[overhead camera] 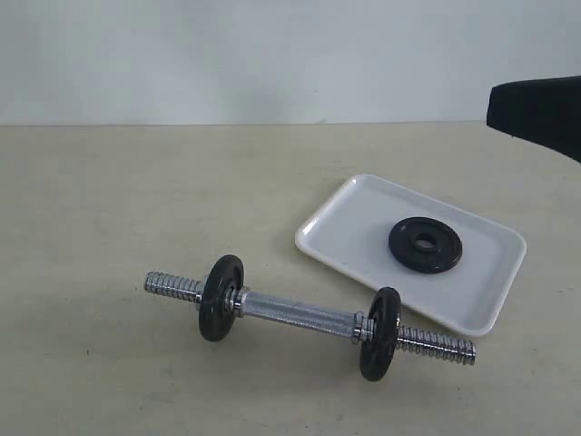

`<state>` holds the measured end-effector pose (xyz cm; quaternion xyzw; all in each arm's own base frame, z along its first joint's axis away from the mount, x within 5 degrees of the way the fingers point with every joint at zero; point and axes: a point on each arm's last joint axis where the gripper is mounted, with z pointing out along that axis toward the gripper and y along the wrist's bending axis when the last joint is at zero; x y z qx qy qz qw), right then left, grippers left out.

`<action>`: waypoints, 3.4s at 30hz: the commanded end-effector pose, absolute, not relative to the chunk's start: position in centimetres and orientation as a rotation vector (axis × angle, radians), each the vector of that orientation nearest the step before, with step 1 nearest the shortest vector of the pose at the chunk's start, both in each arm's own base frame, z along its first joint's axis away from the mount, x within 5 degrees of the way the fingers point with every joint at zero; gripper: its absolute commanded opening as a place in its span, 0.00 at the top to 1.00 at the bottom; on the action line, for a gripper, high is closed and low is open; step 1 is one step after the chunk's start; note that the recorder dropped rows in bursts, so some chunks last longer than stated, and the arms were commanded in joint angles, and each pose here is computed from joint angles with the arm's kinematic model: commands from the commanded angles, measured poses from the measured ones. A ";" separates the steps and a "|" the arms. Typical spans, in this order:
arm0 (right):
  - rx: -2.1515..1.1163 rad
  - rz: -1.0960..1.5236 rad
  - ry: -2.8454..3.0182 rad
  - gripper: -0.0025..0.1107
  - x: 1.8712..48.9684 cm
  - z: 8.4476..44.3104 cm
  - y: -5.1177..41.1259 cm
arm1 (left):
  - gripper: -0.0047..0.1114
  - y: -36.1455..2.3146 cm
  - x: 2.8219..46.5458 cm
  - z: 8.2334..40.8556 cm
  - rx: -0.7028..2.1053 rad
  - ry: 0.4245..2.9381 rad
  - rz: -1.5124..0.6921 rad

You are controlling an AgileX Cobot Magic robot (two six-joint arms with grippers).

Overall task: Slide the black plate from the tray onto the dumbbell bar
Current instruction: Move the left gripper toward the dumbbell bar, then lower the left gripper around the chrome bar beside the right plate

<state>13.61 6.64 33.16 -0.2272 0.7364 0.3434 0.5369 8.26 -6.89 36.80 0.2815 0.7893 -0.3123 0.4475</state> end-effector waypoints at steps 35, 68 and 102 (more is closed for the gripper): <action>-0.560 0.865 1.761 0.98 13.3 33.1 6.8 | 0.82 -6.4 9.7 37.3 0.713 1.851 -0.613; -0.379 0.641 1.874 0.30 17.8 30.9 5.1 | 0.30 -26.4 24.5 20.5 1.650 1.592 -0.240; -0.358 0.591 1.897 0.30 18.6 30.3 4.7 | 0.31 -28.3 23.6 13.2 2.028 1.489 -0.023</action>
